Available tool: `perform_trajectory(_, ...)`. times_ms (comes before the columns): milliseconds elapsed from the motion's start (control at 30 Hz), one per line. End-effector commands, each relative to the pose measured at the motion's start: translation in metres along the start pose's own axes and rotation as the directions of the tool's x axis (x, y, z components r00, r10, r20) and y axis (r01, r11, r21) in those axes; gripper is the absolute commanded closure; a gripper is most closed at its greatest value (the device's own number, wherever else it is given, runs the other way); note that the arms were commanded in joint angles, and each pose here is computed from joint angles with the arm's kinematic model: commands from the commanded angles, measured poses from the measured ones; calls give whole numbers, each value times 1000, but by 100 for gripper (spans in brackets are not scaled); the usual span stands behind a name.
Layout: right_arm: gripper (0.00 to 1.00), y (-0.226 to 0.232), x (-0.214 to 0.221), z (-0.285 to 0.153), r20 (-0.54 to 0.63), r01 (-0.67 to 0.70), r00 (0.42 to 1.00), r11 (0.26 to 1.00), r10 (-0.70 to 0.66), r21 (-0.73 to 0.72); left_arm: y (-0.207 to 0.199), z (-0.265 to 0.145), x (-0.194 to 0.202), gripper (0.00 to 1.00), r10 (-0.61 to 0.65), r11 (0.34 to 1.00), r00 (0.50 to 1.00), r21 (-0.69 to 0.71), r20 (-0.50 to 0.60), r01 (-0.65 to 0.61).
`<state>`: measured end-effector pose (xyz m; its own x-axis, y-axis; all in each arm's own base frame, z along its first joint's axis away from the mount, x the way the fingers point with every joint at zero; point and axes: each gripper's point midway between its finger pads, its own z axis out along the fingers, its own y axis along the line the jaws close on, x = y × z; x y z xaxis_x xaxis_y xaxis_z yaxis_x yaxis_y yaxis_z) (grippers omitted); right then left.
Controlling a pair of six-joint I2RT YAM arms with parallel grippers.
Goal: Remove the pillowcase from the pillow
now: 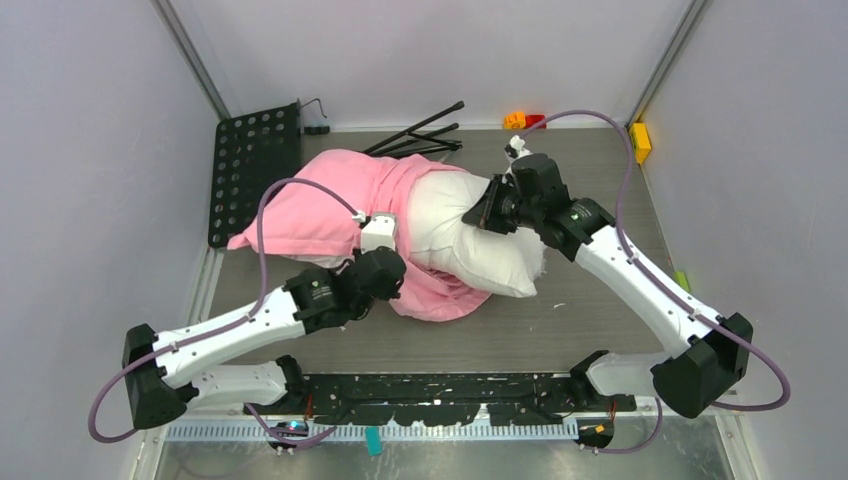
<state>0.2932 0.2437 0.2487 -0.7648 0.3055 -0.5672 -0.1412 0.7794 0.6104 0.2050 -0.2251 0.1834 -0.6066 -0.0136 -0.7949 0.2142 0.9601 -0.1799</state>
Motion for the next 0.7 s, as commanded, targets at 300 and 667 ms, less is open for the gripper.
perform_trajectory(300, 100, -44, -78, -71, 259, -13, 966, 993, -18, 120, 145, -89, -124, 100, 195, 858, 961, -509, 197, -70)
perform_trajectory(667, 100, -80, -87, -76, 299, -50, 954, 967, -29, 252, 135, -131, -202, 100, 128, 918, 921, -395, 369, 31)
